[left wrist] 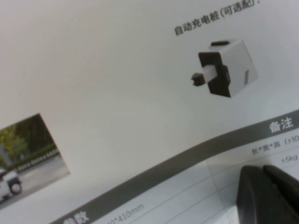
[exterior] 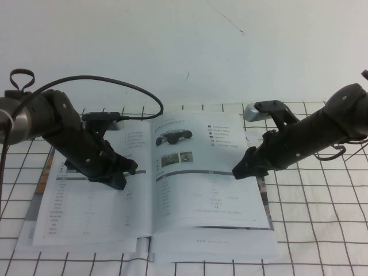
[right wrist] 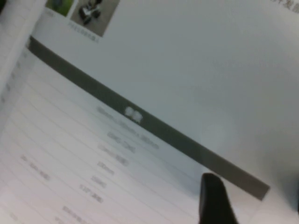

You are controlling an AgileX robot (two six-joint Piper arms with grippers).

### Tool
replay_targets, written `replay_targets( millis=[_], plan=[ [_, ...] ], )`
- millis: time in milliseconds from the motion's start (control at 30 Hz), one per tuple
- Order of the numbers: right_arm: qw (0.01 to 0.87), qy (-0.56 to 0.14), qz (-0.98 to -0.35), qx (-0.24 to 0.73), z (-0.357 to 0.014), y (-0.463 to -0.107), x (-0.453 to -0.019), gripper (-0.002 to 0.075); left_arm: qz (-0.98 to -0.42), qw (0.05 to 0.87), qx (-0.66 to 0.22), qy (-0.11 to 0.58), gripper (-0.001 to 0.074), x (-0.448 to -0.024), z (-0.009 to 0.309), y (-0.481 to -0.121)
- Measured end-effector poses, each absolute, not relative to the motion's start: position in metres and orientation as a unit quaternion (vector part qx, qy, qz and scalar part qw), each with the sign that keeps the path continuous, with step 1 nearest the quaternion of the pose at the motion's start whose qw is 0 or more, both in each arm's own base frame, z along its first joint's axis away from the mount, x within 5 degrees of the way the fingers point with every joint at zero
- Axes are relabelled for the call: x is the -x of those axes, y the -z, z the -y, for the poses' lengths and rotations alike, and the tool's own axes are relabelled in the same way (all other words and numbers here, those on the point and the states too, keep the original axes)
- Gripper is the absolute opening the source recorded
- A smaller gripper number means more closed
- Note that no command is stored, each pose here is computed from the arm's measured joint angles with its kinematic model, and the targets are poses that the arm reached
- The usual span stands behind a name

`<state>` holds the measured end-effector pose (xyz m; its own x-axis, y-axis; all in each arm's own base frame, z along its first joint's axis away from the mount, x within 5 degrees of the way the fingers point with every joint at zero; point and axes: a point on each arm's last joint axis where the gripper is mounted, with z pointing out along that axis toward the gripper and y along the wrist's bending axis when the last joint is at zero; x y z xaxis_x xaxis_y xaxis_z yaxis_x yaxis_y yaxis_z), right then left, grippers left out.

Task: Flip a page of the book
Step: Open the closed book

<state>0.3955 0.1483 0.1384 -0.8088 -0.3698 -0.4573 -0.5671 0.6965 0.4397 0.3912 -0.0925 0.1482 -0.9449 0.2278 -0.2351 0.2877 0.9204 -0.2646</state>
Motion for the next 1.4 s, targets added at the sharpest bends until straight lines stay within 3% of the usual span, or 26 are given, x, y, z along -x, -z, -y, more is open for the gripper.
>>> replay_targets(
  millis=[333, 667, 1400],
  plan=[
    [0.195, -0.355, -0.877, 0.259, -0.159, -0.148, -0.396, 0.0367, -0.975, 0.100, -0.132, 0.149, -0.0002, -0.391, 0.092, -0.148],
    [0.165, -0.262, -0.913, 0.266, -0.145, -0.136, -0.396, 0.0367, -0.975, 0.100, -0.132, 0.149, -0.0002, -0.391, 0.092, -0.148],
    [0.188, -0.239, -0.916, 0.260, -0.143, -0.140, -0.405, 0.0367, -0.975, 0.100, -0.132, 0.149, -0.0003, -0.391, 0.092, -0.148]
  ],
)
